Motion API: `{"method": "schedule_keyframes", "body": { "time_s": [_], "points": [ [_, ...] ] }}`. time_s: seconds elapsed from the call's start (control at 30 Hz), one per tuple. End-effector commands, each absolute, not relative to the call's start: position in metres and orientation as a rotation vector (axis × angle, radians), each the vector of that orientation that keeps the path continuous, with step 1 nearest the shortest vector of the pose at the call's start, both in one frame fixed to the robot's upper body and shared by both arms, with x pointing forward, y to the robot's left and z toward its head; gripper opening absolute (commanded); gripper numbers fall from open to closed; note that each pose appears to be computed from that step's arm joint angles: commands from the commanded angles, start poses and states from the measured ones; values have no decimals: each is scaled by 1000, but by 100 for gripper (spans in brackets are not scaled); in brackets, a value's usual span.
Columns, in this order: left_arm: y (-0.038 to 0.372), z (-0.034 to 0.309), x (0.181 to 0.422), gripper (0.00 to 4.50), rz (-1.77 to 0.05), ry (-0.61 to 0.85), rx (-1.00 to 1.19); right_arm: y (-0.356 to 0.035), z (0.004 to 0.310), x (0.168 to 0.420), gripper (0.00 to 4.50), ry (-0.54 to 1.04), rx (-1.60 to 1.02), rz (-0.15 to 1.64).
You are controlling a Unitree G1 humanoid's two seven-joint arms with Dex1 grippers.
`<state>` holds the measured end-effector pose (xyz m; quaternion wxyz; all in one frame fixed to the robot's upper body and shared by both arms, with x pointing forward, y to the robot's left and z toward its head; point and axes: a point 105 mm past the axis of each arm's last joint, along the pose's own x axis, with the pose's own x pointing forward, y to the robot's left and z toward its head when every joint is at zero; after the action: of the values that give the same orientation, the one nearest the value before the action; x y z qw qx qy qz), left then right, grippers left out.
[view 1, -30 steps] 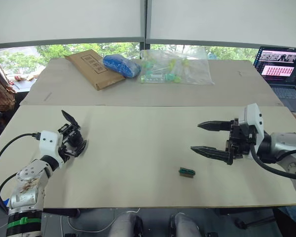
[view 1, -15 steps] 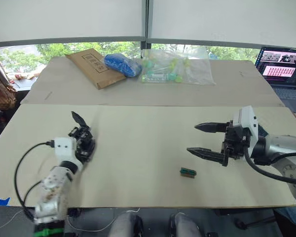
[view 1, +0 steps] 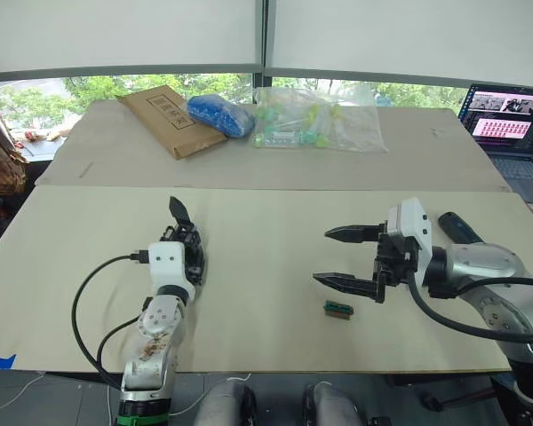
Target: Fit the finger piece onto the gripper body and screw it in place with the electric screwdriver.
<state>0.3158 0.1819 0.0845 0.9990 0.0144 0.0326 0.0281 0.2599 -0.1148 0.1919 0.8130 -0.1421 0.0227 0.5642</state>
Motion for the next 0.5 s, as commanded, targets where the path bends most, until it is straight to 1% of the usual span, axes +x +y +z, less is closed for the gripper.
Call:
{"method": "schedule_keyframes", "body": {
  "time_s": [0.03,0.07,0.1,0.3,0.43,0.5],
  "points": [
    [179,88,310,372,-21,27,14,-111,199,259,450,-2,-327,1210],
    [183,88,308,425,-59,31,19,-110,199,258,450,-2,-326,1211],
    [188,87,307,444,-94,40,26,-110,199,257,450,-2,-325,1213],
    [211,88,304,444,-356,89,99,-111,197,257,450,3,-324,1217],
    [212,87,309,444,-541,99,157,-111,197,257,450,3,-320,1217],
    [213,88,316,444,-594,100,189,-110,196,256,450,4,-321,1221]
  ]
}}
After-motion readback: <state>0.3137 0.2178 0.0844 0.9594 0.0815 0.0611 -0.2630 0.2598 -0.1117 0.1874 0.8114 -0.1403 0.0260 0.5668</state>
